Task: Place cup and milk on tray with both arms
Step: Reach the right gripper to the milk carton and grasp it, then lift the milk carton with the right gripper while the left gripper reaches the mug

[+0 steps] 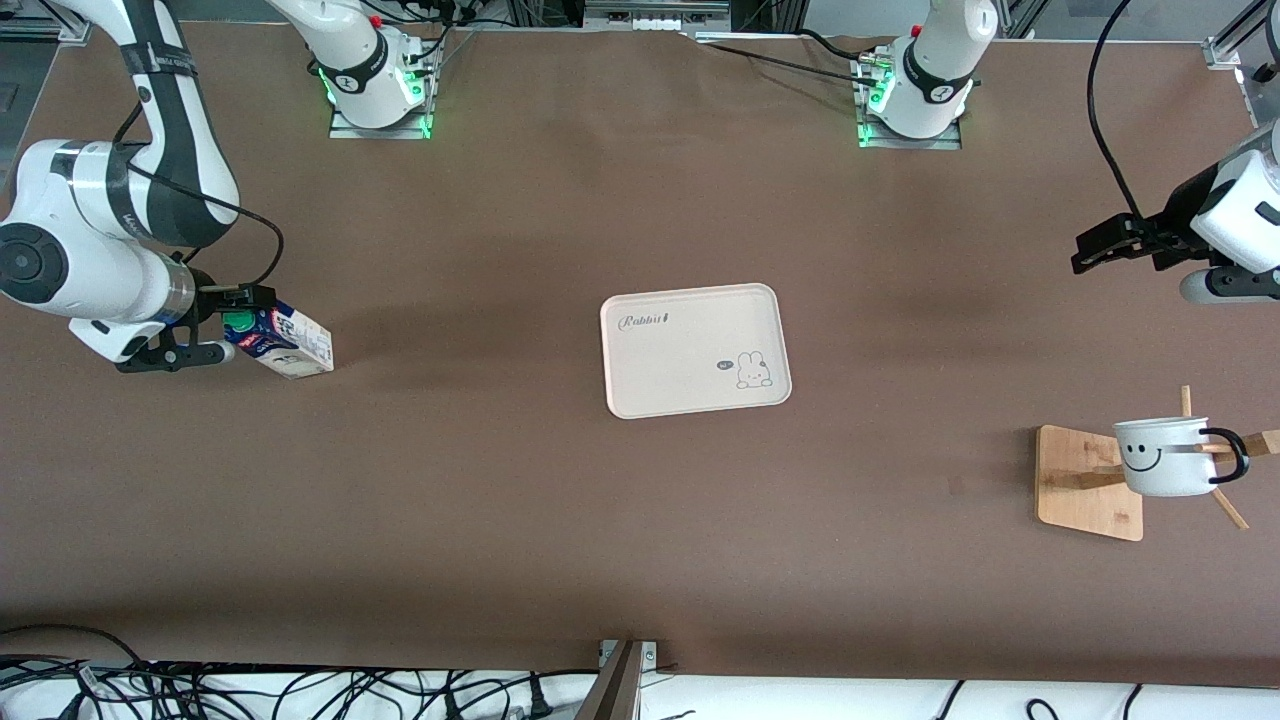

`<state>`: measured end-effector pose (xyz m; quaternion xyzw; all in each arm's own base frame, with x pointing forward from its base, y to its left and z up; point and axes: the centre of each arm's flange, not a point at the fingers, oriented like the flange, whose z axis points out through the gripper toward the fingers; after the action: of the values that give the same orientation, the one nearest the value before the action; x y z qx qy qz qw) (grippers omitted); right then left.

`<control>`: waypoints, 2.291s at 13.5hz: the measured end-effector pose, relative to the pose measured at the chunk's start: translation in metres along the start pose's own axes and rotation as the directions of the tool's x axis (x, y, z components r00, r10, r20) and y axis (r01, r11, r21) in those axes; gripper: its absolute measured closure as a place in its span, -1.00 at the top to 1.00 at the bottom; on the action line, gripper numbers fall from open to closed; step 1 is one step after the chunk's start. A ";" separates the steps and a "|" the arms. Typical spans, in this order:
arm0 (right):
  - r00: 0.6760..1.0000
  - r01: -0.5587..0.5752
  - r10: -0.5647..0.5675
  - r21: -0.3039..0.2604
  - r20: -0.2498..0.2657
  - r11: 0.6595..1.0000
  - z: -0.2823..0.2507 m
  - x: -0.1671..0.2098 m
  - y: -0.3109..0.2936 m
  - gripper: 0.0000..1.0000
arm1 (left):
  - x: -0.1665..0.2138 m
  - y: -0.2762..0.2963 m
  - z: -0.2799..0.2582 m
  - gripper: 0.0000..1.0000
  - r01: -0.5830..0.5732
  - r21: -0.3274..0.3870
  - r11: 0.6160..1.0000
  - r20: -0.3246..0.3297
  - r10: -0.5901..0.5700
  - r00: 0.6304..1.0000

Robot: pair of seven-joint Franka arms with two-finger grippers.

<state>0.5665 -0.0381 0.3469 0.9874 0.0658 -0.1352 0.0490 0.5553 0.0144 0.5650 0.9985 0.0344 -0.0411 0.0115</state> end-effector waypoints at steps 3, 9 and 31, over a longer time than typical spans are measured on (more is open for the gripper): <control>1.000 -0.009 0.009 0.002 0.000 1.000 0.000 -0.001 0.005 1.00 | 0.000 0.000 0.000 1.00 0.000 0.000 1.000 0.000 0.000 1.000; 1.000 -0.005 0.005 0.004 0.005 1.000 0.017 -0.004 0.003 1.00 | 0.000 0.000 0.000 1.00 0.000 0.000 1.000 0.000 0.000 1.000; 0.976 -0.067 0.097 0.149 -0.197 0.987 -0.135 0.011 -0.114 -0.21 | 0.008 -0.002 0.001 1.00 0.004 0.001 1.000 -0.020 -0.004 1.000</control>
<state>0.5961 0.0909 0.4639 0.9989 0.0198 -0.0357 -0.0227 0.5635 0.0173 0.5631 0.9988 0.0363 -0.0311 0.0107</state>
